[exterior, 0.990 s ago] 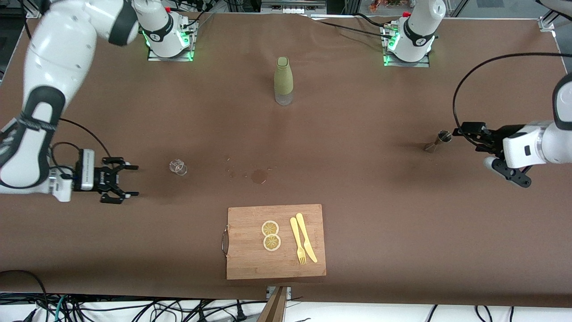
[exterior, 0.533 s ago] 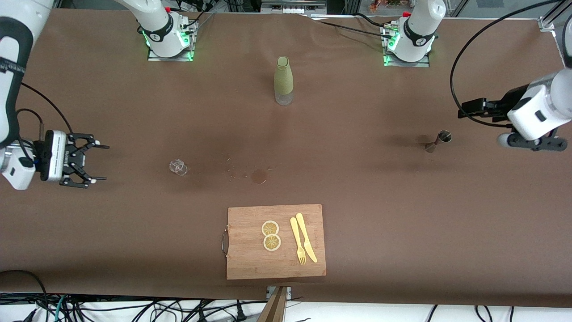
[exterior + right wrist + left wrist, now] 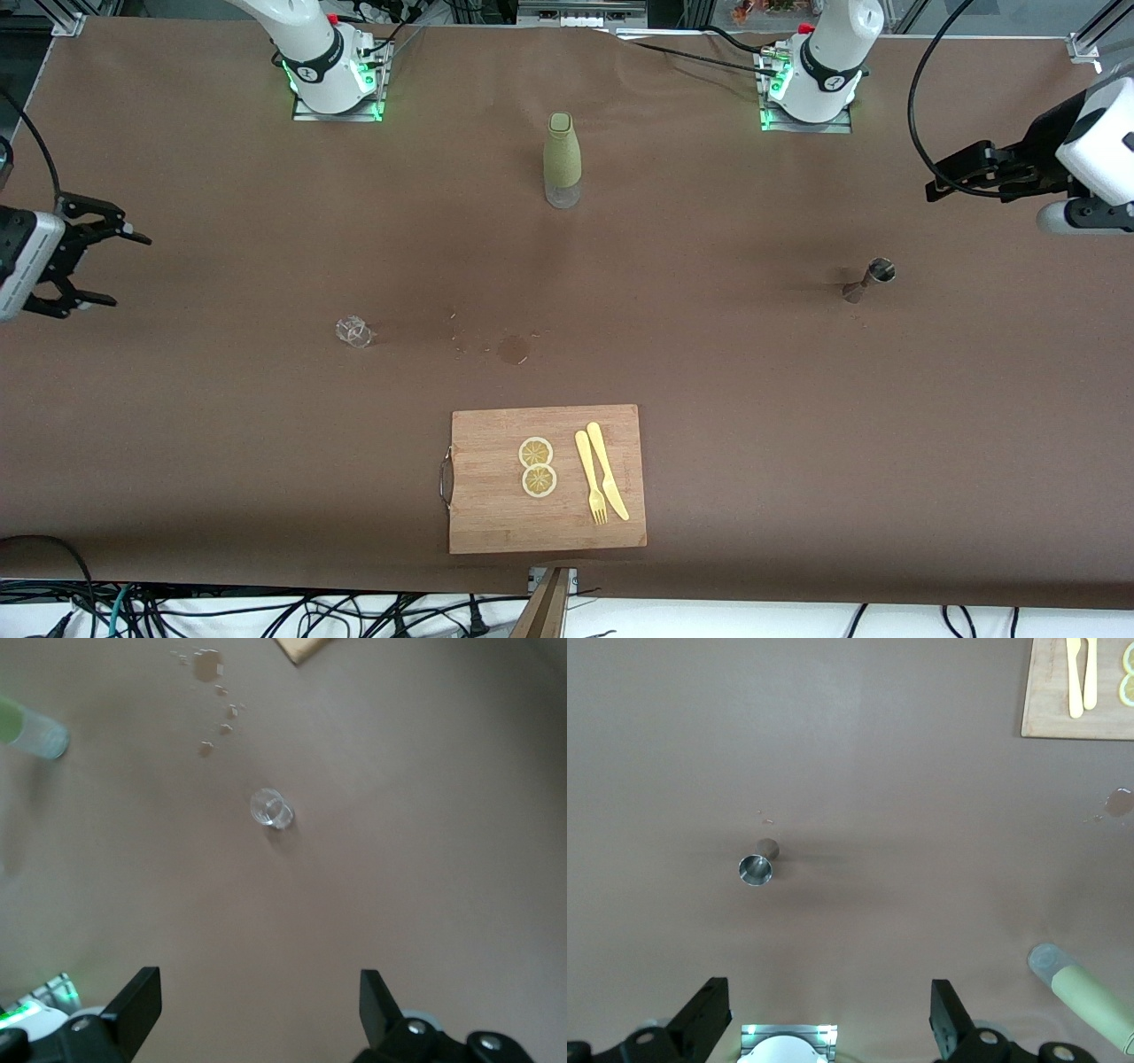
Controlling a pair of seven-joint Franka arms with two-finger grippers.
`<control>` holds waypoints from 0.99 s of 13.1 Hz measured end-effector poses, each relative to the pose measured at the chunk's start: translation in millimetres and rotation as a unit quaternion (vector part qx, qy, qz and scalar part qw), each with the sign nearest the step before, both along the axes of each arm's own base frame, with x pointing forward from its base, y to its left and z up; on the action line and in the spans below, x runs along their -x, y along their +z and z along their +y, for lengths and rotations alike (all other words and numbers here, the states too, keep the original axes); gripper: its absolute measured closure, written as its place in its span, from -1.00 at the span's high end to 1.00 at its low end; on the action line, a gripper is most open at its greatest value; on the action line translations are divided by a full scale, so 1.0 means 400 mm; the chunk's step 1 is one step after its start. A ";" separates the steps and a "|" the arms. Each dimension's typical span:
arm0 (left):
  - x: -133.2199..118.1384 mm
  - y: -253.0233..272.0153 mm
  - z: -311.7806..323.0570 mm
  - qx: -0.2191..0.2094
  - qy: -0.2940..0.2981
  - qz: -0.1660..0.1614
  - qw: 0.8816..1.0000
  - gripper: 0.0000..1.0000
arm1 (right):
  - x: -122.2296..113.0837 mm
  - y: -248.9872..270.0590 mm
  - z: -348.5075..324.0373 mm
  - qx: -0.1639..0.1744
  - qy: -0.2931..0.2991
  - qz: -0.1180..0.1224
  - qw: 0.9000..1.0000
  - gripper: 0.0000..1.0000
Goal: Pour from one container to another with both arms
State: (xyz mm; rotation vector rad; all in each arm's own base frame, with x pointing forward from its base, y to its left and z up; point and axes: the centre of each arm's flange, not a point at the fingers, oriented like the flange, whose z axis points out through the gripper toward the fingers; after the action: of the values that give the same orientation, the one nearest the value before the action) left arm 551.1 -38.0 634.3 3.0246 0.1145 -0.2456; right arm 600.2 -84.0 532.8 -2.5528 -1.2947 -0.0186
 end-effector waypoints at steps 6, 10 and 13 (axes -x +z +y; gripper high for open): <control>0.000 0.002 0.009 -0.007 0.003 -0.004 1.000 1.00 | 0.093 0.202 0.150 0.105 -0.171 0.001 0.980 0.99; -0.006 -0.001 -0.020 -0.006 -0.007 -0.012 1.000 1.00 | 0.132 0.236 0.181 0.114 -0.220 0.016 0.969 0.99; -0.010 -0.003 -0.022 -0.005 -0.007 -0.015 1.000 1.00 | 0.132 0.235 0.178 0.127 -0.223 0.014 0.966 0.99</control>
State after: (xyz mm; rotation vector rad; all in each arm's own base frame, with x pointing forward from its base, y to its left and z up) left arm 555.0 -46.8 633.2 3.0396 0.0914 -0.2026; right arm 547.4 -13.0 626.8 -2.9993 -0.7264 0.1003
